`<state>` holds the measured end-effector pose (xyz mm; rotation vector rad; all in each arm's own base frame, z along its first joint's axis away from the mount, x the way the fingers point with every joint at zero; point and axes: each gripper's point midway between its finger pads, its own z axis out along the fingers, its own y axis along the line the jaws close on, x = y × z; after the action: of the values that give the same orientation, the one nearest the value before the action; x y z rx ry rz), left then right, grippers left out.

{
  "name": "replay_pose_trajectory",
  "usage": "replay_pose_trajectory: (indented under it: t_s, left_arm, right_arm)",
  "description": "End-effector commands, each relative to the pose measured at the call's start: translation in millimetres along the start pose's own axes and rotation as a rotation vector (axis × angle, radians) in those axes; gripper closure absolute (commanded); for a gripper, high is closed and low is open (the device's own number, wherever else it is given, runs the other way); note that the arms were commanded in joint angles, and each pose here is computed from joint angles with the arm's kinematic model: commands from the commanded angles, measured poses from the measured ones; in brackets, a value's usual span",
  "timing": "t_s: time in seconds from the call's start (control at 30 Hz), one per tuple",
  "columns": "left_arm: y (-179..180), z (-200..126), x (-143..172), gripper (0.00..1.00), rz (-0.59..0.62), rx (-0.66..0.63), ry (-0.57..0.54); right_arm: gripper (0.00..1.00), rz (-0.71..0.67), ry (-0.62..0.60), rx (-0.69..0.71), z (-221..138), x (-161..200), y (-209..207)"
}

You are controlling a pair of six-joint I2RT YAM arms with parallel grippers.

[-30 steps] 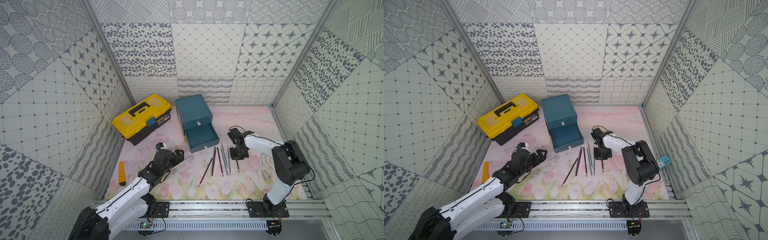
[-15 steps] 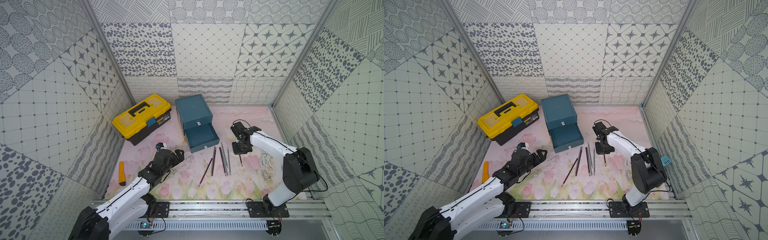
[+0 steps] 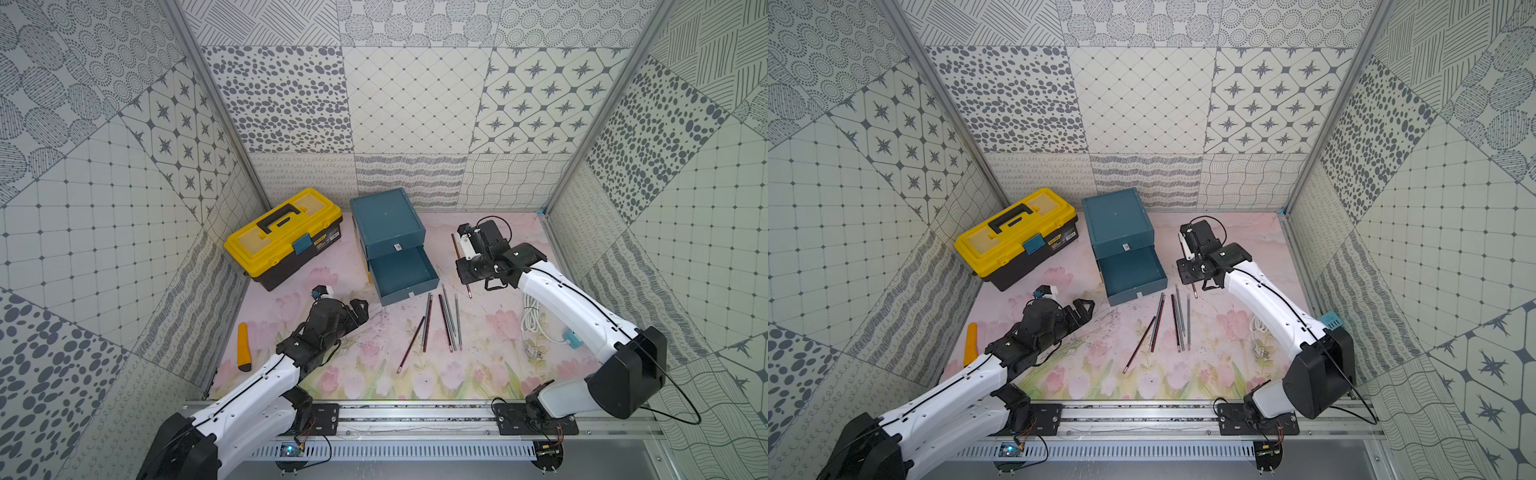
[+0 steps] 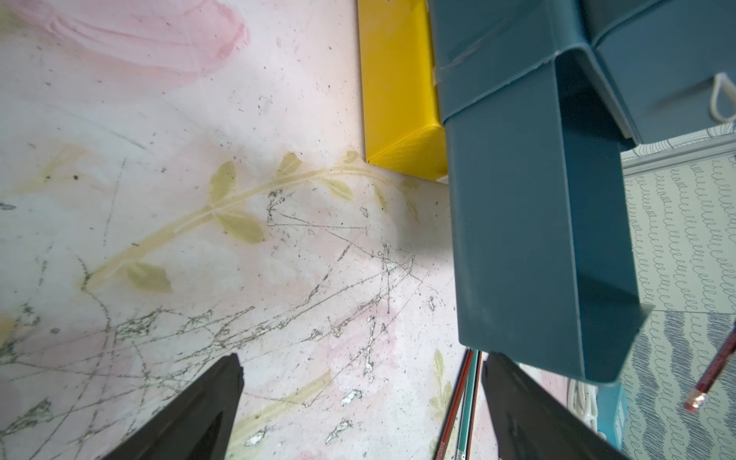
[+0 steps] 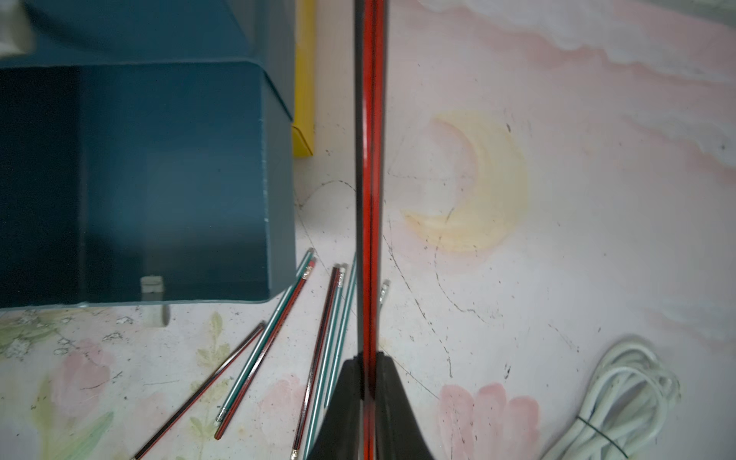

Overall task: Please place the pencils in the drawer according to their color
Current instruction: Pick up the pencil from the center of the board, then place the pencil in the drawer.

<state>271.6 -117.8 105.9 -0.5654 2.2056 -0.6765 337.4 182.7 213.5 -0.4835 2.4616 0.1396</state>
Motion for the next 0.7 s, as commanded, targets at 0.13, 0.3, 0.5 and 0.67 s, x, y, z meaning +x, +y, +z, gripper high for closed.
replay_pose_trajectory:
  t_s: [0.13,0.3,0.5,0.67]
  left_arm:
    - [-8,-1,-7,0.01,-0.005,0.031,-0.027]
    - [-9,0,-8,0.01,-0.008,0.034,-0.030]
    - [-9,-1,-9,0.01,-0.009,0.031,-0.031]
    - [-10,-3,-11,0.01,-0.007,0.031,-0.041]
  right_arm:
    - [1.00,-0.332,-0.171,-0.093,-15,-56,63]
    - [1.00,-0.473,-0.222,-0.153,-13,-75,96]
    - [1.00,-0.625,-0.228,-0.151,-1,-82,123]
    - [1.00,-0.700,-0.197,-0.111,20,-80,128]
